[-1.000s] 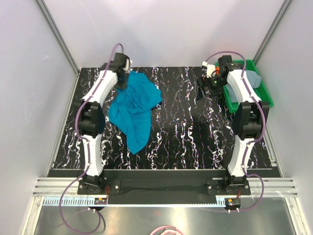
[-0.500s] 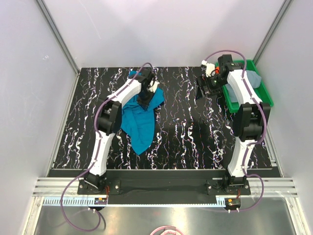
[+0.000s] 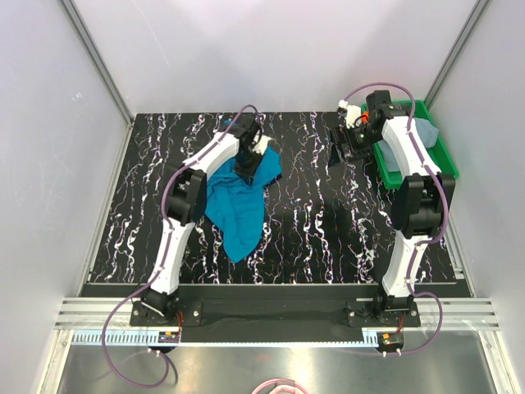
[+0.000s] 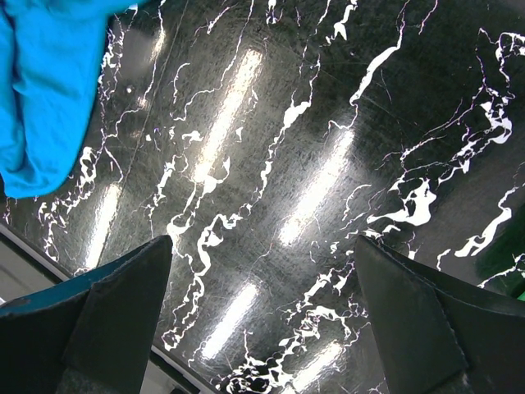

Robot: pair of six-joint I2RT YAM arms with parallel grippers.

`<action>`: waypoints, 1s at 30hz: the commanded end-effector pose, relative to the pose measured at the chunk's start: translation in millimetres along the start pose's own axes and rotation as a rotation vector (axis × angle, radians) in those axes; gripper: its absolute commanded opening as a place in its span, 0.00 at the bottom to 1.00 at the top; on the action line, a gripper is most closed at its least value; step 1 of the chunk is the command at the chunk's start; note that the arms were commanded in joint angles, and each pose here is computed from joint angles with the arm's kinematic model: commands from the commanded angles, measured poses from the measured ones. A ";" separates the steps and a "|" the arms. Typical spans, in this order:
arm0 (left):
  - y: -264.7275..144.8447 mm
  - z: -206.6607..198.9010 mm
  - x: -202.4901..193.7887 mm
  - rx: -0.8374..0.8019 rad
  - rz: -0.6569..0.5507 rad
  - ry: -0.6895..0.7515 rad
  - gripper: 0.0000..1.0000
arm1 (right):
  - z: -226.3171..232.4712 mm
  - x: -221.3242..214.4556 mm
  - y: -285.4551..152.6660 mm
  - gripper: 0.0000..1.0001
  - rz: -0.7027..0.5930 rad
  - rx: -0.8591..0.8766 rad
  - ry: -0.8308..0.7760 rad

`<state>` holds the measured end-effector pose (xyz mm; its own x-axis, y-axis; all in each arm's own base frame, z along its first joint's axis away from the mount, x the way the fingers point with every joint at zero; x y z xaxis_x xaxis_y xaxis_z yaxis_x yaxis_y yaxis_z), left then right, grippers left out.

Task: Fold and stack the t-shirts
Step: Fold the tshirt

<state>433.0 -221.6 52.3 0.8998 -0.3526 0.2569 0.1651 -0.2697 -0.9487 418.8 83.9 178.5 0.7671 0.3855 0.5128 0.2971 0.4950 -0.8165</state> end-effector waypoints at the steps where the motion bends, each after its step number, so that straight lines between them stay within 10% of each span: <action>1: 19.1 -37.6 -30.1 -0.122 0.120 0.038 0.00 | 9.9 15.2 -12.6 1.00 -0.046 0.004 -0.027; 17: 8.1 -116.2 -110.0 -0.179 0.295 0.198 0.00 | 16.8 7.9 -21.2 1.00 -0.053 0.002 -0.041; 30: -161.6 -13.3 -38.7 -0.003 -0.143 0.077 0.00 | 40.0 4.6 -1.6 0.94 -0.013 0.196 -0.022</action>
<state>357.2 -220.4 124.6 0.8622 -0.4368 0.2565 0.1152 -0.3241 -0.9390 405.2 94.5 184.7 0.7674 0.3838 0.5136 0.2484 0.5605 -0.7900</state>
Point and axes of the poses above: each gripper's point midway between its finger pads, its own y axis out along the fingers, its own z axis along the line the jaws close on, x = y × z, the point moved 3 cm from there along -y, back along the fingers, and after that the axes turned 6 degrees about -y, right-handed, at the moved point
